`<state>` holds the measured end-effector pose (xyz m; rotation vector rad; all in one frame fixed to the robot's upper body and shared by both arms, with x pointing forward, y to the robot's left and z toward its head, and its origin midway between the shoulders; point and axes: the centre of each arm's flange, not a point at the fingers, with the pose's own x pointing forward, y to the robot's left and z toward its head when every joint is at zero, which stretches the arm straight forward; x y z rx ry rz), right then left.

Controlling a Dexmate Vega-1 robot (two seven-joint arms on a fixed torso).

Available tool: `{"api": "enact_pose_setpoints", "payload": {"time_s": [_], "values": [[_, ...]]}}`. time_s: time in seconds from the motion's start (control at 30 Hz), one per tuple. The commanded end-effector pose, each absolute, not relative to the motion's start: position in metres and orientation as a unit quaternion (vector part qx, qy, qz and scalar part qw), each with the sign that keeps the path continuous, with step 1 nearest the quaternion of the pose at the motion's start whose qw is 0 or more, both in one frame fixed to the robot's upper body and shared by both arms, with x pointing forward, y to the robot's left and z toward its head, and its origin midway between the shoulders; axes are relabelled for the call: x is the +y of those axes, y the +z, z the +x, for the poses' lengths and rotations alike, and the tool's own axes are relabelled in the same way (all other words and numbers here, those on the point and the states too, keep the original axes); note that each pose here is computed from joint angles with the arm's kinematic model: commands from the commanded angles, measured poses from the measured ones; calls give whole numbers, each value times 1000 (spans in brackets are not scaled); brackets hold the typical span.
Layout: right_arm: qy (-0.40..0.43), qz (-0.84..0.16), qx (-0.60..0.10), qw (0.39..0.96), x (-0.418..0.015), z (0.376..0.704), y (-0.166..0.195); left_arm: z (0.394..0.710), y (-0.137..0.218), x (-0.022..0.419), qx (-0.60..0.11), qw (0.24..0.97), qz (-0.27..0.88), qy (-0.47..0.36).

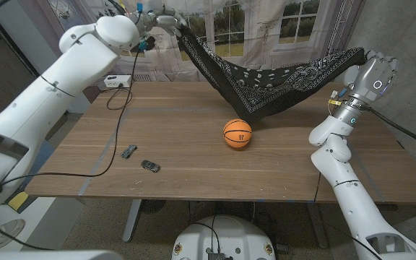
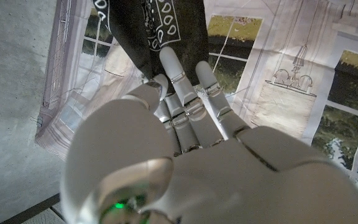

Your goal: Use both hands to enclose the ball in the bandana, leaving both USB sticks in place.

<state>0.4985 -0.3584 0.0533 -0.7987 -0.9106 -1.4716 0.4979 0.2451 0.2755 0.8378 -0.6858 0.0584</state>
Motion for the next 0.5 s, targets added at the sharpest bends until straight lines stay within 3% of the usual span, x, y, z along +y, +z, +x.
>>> {"api": "enact_pose_setpoints", "payload": {"time_s": [0.03,0.5], "values": [[-584,-385,-382,604,-340,479,26,491,225,251,-299,864,404,-25],[-556,-401,-369,628,-329,460,10,482,201,266,-266,873,407,-49]]}}
